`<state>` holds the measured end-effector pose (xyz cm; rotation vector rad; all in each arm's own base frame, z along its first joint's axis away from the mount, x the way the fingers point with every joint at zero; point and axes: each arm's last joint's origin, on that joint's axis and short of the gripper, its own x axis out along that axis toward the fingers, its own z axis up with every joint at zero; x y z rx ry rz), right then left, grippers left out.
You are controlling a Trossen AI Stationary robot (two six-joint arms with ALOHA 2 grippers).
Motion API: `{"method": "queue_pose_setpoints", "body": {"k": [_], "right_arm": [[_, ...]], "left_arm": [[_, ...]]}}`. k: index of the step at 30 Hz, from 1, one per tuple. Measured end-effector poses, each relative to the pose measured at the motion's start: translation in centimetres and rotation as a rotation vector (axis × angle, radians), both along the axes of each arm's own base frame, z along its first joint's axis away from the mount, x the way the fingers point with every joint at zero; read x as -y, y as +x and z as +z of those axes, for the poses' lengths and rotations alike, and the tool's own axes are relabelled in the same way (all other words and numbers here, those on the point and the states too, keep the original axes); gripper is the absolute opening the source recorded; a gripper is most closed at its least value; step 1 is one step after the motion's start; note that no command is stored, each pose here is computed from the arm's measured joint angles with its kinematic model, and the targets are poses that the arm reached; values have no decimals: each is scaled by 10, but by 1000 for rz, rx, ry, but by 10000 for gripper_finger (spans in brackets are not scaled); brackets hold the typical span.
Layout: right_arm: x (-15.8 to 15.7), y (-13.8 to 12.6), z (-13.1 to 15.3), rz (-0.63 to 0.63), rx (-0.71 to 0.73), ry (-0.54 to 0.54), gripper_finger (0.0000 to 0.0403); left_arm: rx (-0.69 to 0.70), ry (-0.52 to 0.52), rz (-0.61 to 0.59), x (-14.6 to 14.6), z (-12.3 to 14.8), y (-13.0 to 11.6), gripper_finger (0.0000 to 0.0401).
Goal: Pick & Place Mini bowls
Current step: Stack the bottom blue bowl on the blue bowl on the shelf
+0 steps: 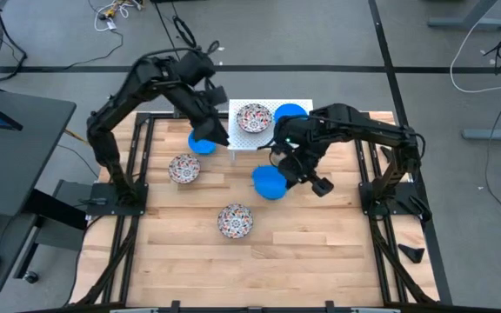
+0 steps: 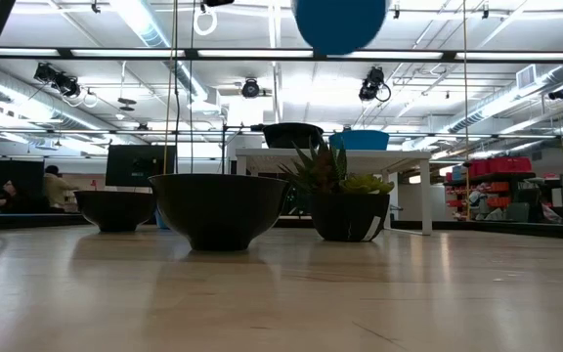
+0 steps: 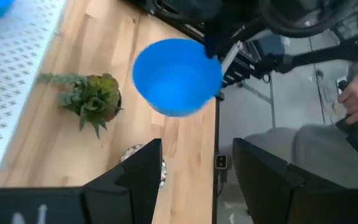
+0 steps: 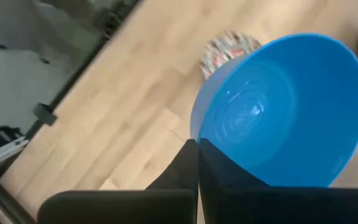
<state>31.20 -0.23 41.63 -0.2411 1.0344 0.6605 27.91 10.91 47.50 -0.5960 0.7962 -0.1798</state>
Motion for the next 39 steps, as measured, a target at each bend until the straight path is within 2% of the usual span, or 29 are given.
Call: {"method": "queue_pose_setpoints", "body": {"k": [9, 18, 25, 33, 39], "right_arm": [[28, -1, -2, -328, -79, -115, 0], [54, -5, -2, -505, -96, -224, 0], [76, -10, -2, -563, -98, -331, 0], [104, -18, -2, -556, -108, -464, 0], [123, -24, -4, -568, -125, -487, 0]], "left_arm": [[-2, 2, 70, -11, 8, -23, 202], [-27, 12, 99, -13, 8, -28, 202], [-40, 21, 108, -13, 7, -28, 202], [-61, 42, 129, -14, 6, -29, 202], [-61, 42, 129, -14, 6, -28, 202]]}}
